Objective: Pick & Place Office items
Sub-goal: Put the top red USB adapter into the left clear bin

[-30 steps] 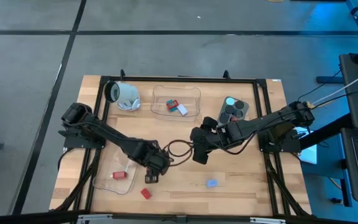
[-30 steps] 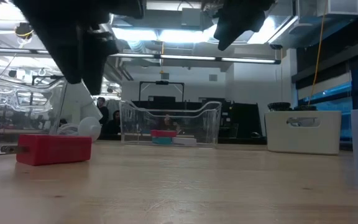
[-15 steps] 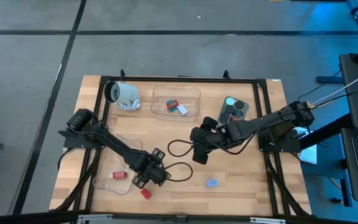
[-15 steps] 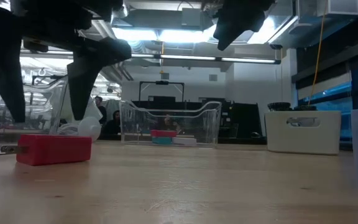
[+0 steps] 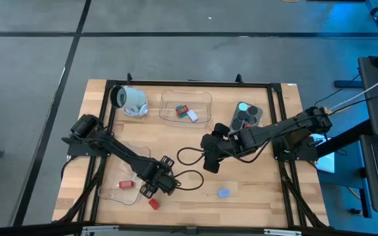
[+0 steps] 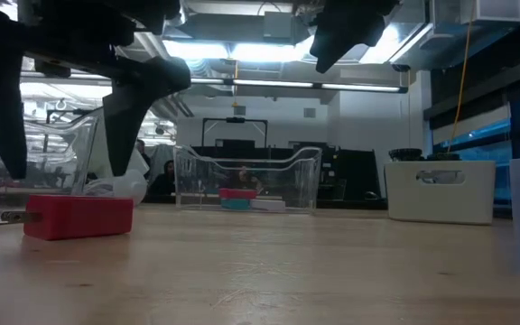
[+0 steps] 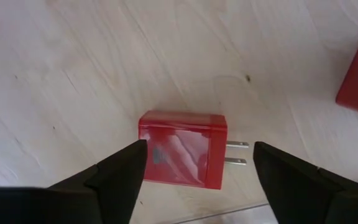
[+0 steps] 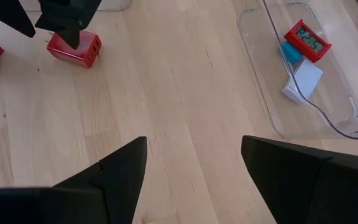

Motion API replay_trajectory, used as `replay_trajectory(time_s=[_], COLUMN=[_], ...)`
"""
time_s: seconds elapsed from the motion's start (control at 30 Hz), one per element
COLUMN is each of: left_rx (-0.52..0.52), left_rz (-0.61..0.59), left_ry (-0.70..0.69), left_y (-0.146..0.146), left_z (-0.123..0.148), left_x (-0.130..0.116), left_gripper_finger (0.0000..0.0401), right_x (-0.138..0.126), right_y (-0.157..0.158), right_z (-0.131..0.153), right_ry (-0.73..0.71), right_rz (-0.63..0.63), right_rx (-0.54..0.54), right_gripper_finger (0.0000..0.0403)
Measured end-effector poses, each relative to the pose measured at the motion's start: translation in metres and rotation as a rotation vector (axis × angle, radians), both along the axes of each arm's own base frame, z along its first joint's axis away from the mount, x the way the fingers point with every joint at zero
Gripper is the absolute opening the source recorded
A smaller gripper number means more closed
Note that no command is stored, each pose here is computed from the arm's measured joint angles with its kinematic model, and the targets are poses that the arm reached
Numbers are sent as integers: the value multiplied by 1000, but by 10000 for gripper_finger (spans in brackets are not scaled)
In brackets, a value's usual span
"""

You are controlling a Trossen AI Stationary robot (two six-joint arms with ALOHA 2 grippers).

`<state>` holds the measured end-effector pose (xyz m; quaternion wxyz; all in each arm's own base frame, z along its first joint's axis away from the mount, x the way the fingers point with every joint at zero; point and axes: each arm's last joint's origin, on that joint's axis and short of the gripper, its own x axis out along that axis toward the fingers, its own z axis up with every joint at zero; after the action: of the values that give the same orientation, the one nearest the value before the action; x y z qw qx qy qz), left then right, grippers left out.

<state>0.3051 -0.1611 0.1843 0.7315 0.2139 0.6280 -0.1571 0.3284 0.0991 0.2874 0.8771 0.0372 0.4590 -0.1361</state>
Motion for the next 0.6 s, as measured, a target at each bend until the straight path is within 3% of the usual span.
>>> replay_trajectory(time_s=[0.23, 0.6], left_rx=[1, -123], left_rz=[-11, 43], left_ry=[9, 34], left_y=[3, 20], left_z=[-2, -2], left_x=[2, 14], left_gripper_finger=[328, 333], right_x=[0, 0], right_y=[0, 0], right_z=[0, 0], right_ry=[0, 0], right_rz=[0, 0], right_rx=[0, 0], right_gripper_finger=[265, 265])
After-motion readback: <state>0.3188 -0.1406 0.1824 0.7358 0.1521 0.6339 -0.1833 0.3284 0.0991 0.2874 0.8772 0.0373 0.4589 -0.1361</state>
